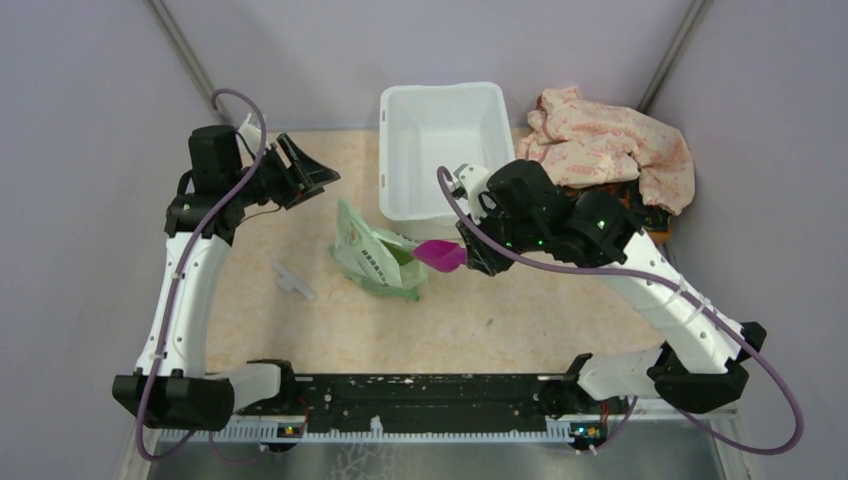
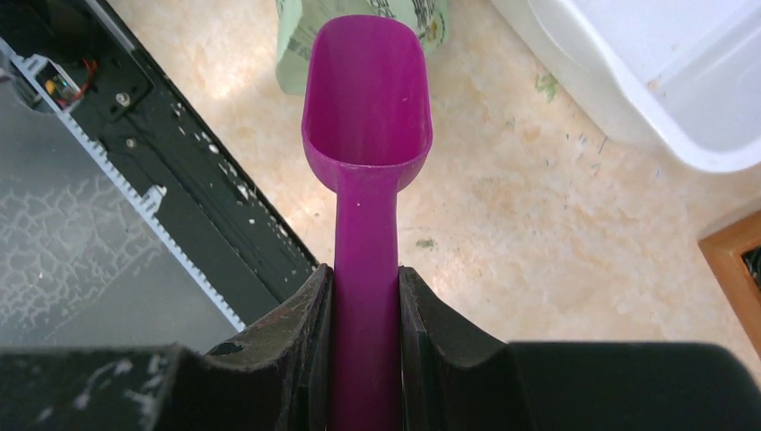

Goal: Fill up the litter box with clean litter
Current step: 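Pick up the spatula from the center of the board, then scoop the cat litter from the cat litter bag.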

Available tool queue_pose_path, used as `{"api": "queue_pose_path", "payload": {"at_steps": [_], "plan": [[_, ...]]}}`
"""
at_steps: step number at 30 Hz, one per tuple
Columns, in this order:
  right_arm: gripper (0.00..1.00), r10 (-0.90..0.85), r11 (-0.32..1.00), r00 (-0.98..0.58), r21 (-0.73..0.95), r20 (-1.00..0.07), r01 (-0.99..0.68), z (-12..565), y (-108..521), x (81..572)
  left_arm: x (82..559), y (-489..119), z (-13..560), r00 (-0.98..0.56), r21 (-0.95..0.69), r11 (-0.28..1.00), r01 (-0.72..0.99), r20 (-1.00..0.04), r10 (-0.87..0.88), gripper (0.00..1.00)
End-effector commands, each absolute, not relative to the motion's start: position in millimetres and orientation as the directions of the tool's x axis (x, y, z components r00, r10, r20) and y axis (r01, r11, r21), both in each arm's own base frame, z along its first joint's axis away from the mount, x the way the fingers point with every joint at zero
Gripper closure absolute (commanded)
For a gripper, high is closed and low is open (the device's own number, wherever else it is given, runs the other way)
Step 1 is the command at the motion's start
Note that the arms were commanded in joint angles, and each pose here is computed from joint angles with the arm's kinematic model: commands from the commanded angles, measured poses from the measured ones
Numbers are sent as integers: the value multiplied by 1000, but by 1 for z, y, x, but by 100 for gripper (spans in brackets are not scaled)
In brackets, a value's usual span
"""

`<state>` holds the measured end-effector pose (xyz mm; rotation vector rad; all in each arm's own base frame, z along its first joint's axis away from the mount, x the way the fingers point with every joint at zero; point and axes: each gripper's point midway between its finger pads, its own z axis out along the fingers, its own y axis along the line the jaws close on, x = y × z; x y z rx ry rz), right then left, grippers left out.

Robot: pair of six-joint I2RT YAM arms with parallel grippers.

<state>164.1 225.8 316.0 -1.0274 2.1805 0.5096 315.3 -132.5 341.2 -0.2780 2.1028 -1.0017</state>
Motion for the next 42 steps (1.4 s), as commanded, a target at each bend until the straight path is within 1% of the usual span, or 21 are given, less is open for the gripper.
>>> {"api": "queue_pose_path", "payload": {"at_steps": [1, 16, 24, 35, 42], "plan": [[100, -513, 634, -479, 63, -713, -771, 334, 217, 158, 321, -121, 332, -652, -687, 716, 128, -602, -461, 34], [100, -596, 583, -465, 47, -655, -811, 313, 258, 163, 320, -103, 313, -644, -664, 741, 96, -609, -462, 34], [100, -613, 627, -471, -29, -635, -778, 301, 273, 193, 319, -98, 300, -647, -666, 742, 77, -599, -471, 34], [100, -675, 615, -469, -84, -569, -784, 280, 312, 226, 316, -87, 278, -648, -624, 780, 39, -610, -456, 34], [100, -695, 622, -477, -116, -539, -775, 269, 321, 239, 316, -82, 273, -654, -595, 803, 35, -621, -432, 34]]}}
